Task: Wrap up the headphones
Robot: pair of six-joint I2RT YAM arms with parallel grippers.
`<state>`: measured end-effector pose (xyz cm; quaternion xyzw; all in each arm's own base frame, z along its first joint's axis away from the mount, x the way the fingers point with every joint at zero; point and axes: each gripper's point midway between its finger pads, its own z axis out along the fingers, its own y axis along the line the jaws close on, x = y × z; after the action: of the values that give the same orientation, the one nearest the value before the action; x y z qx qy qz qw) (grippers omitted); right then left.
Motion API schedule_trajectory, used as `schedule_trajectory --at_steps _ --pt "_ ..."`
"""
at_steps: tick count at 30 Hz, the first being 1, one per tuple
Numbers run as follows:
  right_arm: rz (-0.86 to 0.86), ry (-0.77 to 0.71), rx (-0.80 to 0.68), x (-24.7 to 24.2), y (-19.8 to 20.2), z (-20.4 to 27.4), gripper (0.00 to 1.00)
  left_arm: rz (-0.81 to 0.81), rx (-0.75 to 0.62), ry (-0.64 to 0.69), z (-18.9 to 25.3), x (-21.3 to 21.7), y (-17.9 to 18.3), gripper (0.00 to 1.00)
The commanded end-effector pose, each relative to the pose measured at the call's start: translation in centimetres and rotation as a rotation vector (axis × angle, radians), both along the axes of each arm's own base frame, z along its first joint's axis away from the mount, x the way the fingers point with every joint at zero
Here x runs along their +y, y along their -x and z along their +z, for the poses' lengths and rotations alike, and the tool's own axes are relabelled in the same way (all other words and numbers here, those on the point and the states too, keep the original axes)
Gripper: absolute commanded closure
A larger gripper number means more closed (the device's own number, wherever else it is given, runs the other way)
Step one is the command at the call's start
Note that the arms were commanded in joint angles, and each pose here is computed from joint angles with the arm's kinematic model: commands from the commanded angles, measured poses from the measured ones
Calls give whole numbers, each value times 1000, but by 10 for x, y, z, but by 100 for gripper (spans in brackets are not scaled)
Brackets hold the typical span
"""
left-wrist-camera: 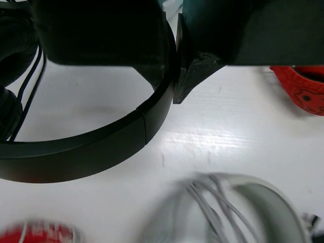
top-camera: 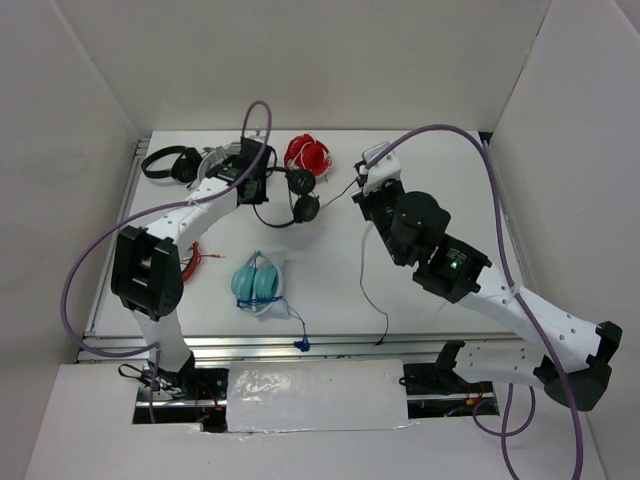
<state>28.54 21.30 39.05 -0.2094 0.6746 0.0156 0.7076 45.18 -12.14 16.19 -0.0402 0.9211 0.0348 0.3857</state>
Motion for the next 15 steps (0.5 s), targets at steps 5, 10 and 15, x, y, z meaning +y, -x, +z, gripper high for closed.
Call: schedule_trajectory --at_steps 5,10,15 --pt "-6 2 -142 -3 -25 64 100 -236 -20 -59 -9 -69 16 100" --pt "23 64 -179 -3 -44 69 100 -407 -21 -67 -18 -109 39 100" --pt "-32 98 -144 -25 -85 59 100 -558 -54 -13 -9 -137 75 100"
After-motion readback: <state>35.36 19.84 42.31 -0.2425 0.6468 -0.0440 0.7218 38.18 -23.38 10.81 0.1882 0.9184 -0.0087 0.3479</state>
